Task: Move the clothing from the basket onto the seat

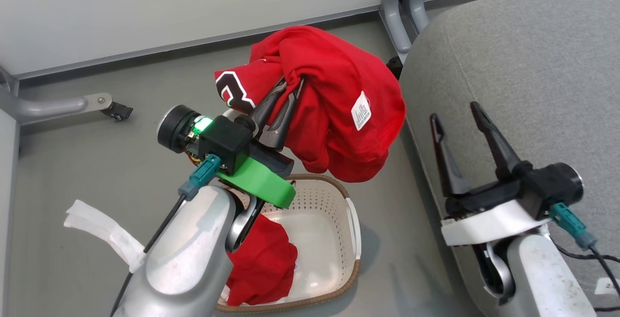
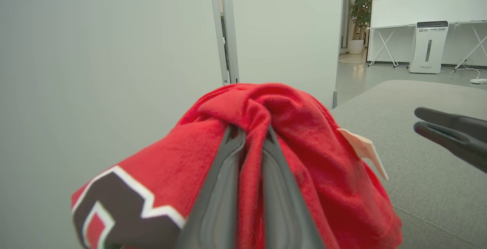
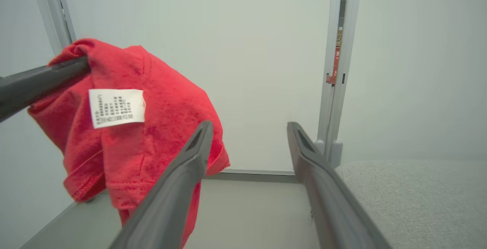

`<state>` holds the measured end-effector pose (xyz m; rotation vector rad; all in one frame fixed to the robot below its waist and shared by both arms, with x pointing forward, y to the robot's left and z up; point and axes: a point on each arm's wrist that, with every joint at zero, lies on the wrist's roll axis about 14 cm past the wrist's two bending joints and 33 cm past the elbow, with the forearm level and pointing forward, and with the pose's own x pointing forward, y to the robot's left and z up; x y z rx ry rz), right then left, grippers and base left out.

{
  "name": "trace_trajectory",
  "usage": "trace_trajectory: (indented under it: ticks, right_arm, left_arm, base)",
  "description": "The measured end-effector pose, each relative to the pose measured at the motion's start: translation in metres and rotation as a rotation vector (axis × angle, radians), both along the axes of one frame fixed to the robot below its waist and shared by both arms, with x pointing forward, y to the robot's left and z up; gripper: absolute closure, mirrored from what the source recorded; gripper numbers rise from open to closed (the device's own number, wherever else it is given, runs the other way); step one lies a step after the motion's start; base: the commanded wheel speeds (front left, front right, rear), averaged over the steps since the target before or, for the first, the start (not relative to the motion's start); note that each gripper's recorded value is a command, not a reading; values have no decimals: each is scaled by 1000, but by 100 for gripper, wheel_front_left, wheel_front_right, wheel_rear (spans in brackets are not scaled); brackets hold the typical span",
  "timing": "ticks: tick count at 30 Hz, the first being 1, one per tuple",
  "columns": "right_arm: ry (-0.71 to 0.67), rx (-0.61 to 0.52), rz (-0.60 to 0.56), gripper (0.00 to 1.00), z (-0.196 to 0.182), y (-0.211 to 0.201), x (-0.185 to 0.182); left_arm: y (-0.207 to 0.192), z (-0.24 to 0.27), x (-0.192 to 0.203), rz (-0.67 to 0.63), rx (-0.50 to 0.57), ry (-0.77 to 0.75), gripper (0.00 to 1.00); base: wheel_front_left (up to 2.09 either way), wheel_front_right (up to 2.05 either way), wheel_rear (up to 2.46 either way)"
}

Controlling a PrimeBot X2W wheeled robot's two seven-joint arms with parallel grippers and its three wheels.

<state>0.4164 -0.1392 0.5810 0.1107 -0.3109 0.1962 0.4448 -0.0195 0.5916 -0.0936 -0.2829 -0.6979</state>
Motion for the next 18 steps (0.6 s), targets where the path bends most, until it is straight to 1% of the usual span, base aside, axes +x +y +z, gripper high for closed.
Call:
trace_trajectory:
  ticks: [9, 14, 18]
  right_arm:
    - [-80, -32, 168, 0, 25, 57, 6]
    - [-66, -74, 220, 0, 18, 75, 15]
    - [-57, -118, 241, 0, 13, 83, 25]
  left_arm:
    - [0, -3, -3, -3, 2, 8, 100]
    - [-2, -5, -5, -10, 4, 11, 100]
    - [-7, -8, -10, -29, 8, 14, 100]
  base:
    - [0, 0, 0]
    - [0, 0, 0]
    - [0, 0, 0]
